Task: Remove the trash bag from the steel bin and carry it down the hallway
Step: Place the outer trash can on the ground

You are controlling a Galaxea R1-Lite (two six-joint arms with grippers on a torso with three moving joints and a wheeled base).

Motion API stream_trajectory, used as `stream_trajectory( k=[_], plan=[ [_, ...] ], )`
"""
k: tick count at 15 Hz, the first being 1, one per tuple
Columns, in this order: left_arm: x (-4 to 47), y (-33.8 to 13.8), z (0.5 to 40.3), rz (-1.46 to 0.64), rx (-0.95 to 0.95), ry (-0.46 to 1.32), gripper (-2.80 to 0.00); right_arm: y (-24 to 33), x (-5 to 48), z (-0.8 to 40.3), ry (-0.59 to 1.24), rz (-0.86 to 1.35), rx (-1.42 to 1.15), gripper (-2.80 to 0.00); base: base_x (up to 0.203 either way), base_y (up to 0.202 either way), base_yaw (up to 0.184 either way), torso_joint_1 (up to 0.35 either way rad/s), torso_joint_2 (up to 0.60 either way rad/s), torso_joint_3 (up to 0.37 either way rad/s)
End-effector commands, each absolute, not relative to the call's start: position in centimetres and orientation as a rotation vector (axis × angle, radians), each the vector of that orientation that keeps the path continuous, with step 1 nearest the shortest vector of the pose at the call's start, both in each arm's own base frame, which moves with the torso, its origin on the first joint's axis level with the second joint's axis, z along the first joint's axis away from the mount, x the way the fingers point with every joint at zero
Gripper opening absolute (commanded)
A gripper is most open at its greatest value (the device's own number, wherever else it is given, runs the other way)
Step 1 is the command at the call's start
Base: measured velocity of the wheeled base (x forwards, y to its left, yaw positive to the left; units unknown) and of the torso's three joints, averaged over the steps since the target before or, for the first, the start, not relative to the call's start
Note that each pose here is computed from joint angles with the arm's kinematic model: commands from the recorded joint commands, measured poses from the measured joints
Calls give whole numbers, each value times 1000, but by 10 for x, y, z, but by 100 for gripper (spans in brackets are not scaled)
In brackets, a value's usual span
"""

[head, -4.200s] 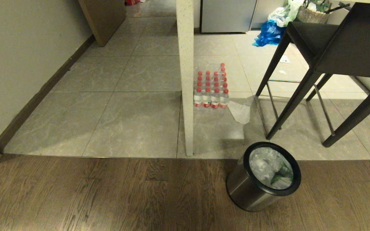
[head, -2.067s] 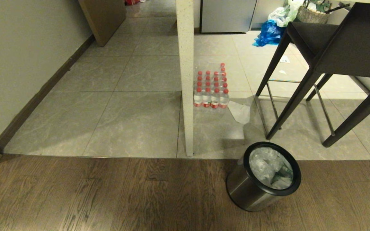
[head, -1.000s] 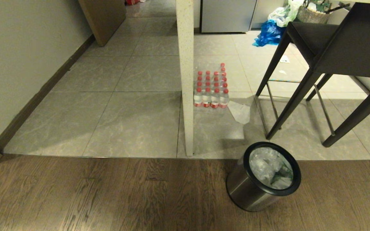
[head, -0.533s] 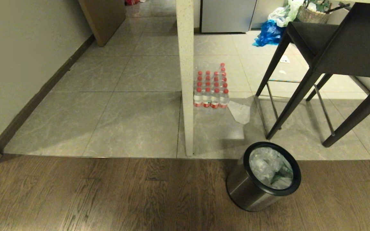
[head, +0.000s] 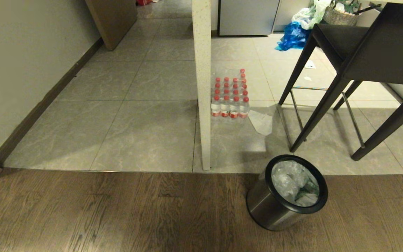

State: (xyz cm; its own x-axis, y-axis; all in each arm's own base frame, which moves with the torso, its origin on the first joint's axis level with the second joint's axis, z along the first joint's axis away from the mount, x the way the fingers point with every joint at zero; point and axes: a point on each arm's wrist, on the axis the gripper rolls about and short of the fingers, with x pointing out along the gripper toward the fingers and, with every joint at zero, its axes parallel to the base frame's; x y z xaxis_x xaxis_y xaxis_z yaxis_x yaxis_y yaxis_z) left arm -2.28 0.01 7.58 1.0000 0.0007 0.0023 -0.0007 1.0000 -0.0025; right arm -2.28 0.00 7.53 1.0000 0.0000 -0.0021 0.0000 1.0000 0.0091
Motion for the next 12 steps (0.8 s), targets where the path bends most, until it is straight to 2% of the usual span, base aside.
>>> stream_trajectory(
  k=[1, 12],
  plan=[
    [-23, 0, 76, 0, -3, -3, -280, 0, -23, 75, 2, 0, 9, -280, 0, 0, 0, 0, 0, 0],
    [-23, 0, 76, 0, -3, -3, -280, 0, -23, 75, 2, 0, 9, -280, 0, 0, 0, 0, 0, 0]
  ],
)
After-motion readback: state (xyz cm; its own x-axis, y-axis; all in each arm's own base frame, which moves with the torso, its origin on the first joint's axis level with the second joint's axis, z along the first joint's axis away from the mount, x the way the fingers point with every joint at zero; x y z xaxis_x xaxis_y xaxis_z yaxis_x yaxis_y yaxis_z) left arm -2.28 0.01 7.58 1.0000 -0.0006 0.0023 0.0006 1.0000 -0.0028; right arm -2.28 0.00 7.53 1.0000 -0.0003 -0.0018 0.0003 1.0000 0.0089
